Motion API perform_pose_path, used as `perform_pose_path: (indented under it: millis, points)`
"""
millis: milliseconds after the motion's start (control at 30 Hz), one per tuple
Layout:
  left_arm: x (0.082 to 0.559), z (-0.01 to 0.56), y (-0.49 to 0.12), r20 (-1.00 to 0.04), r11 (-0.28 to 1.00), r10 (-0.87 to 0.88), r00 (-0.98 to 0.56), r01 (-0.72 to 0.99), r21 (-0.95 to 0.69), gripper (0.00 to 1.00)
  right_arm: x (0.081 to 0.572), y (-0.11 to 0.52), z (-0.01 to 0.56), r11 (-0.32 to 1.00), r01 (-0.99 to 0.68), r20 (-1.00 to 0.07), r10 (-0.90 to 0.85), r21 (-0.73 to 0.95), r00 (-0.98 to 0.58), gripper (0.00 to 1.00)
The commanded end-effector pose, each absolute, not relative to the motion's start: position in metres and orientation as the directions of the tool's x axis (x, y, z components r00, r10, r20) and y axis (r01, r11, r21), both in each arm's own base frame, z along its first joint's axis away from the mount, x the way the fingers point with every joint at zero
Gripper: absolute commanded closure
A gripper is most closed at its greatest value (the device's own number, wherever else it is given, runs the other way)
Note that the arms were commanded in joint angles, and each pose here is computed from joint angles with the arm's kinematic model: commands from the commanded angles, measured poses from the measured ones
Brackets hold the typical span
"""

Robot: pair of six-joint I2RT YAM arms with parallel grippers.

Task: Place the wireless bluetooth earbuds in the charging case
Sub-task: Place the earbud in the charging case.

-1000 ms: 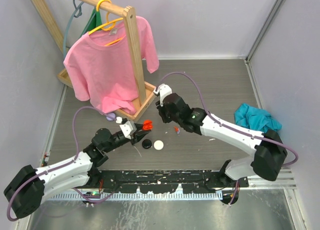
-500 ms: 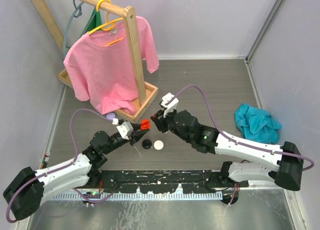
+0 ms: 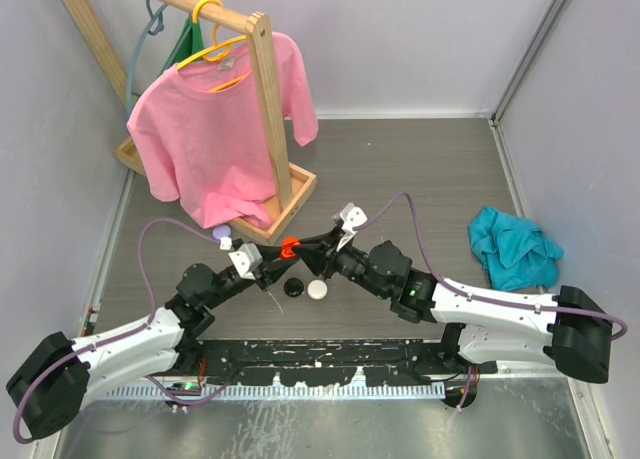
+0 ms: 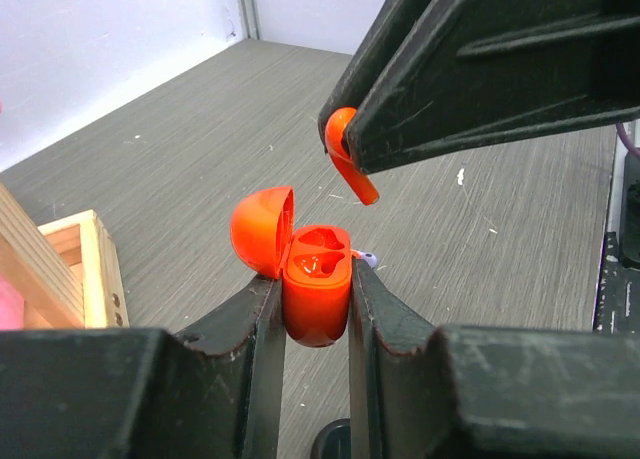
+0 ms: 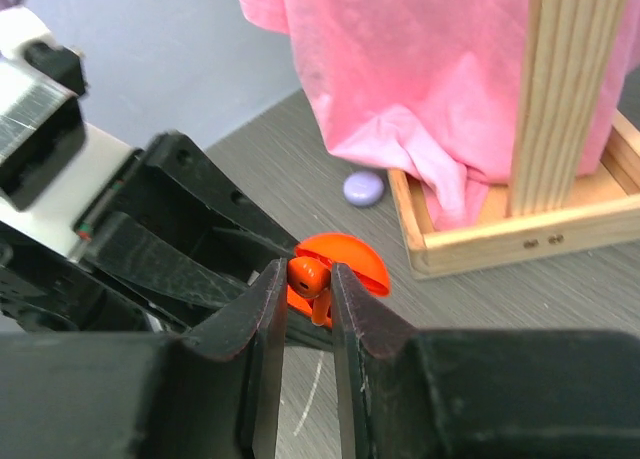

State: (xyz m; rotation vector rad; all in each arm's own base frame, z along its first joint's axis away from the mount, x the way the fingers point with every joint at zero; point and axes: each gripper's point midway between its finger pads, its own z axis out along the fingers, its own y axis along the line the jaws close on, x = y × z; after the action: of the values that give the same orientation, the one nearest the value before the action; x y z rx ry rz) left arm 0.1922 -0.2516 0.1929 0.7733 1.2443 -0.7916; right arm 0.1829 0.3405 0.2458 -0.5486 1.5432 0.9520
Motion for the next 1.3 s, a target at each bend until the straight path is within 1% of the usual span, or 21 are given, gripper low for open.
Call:
perform_pose_path:
  millis: [0,167,367,800,1267]
  points:
    - [0.188,0.218,-0.255,-0.963,0.501,-0.175,0.204,0.861,0.092,1.00,0.175,0.348,0.294,0.461,-0.834,-0.928,0.343,0.302,-0.146,0.83]
    - [0.183,0.221,-0.257,-0.960,0.476,-0.194,0.204,0.875,0.090,1.00,0.177,0.345,0.291,0.468,-0.830,-0.919,0.373,0.303,-0.126,0.84]
    - [0.180,0.229,-0.251,-0.950,0.491,-0.219,0.221,0.867,0.088,1.00,0.177,0.340,0.285,0.475,-0.826,-0.915,0.389,0.302,-0.111,0.84]
    - [0.174,0.235,-0.250,-0.944,0.472,-0.245,0.221,0.878,0.083,1.00,0.172,0.343,0.286,0.427,-0.847,-0.893,0.435,0.318,-0.117,0.84]
    - [0.170,0.249,-0.243,-0.923,0.484,-0.307,0.233,0.873,0.060,1.00,0.166,0.350,0.278,0.387,-0.861,-0.889,0.434,0.330,-0.146,0.84]
